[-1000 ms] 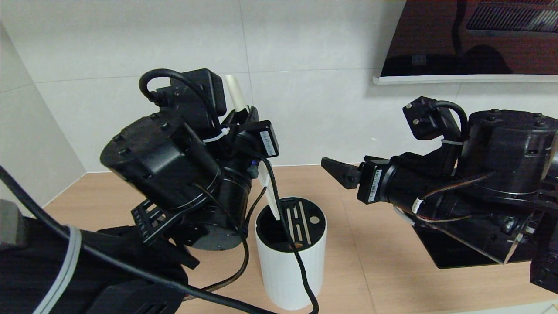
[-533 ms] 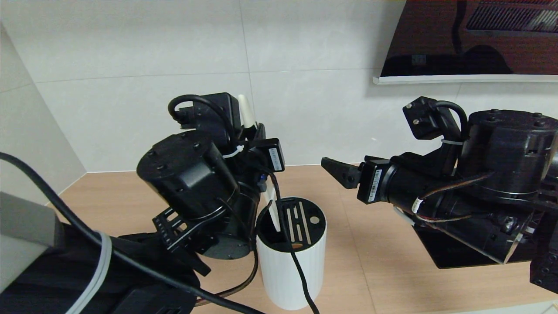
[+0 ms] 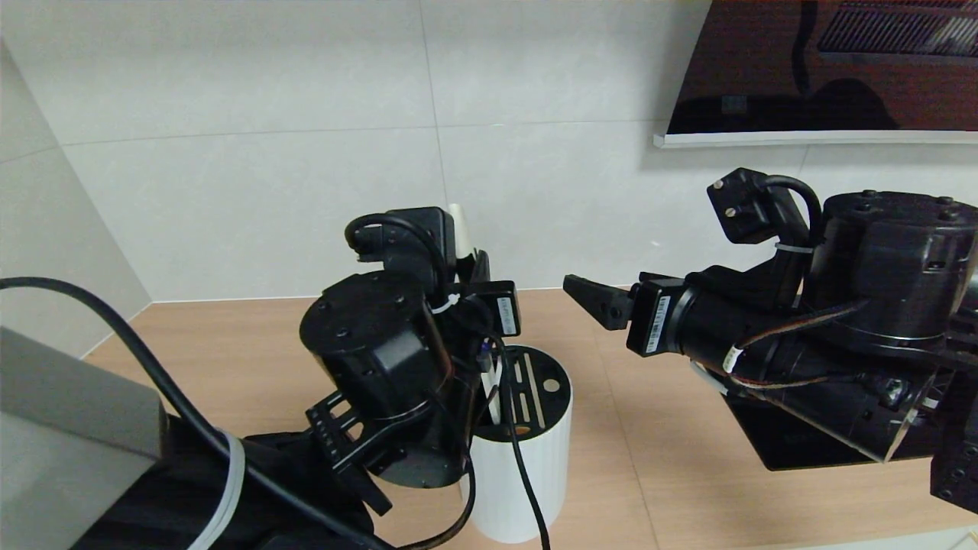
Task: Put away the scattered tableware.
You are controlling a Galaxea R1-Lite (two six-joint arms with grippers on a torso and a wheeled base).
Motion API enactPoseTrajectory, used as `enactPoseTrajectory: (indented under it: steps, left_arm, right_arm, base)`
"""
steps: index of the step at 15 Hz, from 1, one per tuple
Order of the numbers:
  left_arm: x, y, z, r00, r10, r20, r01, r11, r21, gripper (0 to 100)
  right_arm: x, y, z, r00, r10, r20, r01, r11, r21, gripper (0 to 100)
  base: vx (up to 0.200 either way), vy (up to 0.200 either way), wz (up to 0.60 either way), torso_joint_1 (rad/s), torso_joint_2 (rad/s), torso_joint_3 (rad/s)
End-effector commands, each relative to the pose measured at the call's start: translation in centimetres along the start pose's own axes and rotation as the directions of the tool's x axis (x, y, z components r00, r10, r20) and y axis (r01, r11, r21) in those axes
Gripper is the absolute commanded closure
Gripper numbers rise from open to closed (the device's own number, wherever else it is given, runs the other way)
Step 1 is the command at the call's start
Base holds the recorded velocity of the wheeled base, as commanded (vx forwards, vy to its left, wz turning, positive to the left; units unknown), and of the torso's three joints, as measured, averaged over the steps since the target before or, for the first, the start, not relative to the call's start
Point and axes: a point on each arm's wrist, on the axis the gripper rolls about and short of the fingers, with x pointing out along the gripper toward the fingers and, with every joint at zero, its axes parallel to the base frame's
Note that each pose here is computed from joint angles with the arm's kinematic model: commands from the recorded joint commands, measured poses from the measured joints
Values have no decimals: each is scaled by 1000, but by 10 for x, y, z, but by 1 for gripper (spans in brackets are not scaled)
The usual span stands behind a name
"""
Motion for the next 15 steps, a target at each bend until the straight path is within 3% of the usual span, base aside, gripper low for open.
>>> enactPoseTrajectory:
  steps: [1,9,13,15]
  left_arm:
    - [-6,-4,-13,999,-18,-32,19,999,28,100]
    - [-5,-6,-37,996,-16,-86,21,999,47,100]
    - [-7,-5,-53,992,-11,-123,22,996,83,100]
    - [-7,-5,-57,991,-10,-132,21,996,81,100]
  right_arm:
    - [0,0,0,1000,1,1,-1,1000,0,0]
    - [0,0,0,1000,1,0,-1,1000,0,0]
    - [0,0,0,1000,0,-1,0,1000,0,0]
    - [0,0,0,1000,0,-1,0,1000,0,0]
  base:
    - [0,0,0,0,0,0]
    - [0,0,0,0,0,0]
    - [0,0,0,0,0,0]
    - [0,0,0,0,0,0]
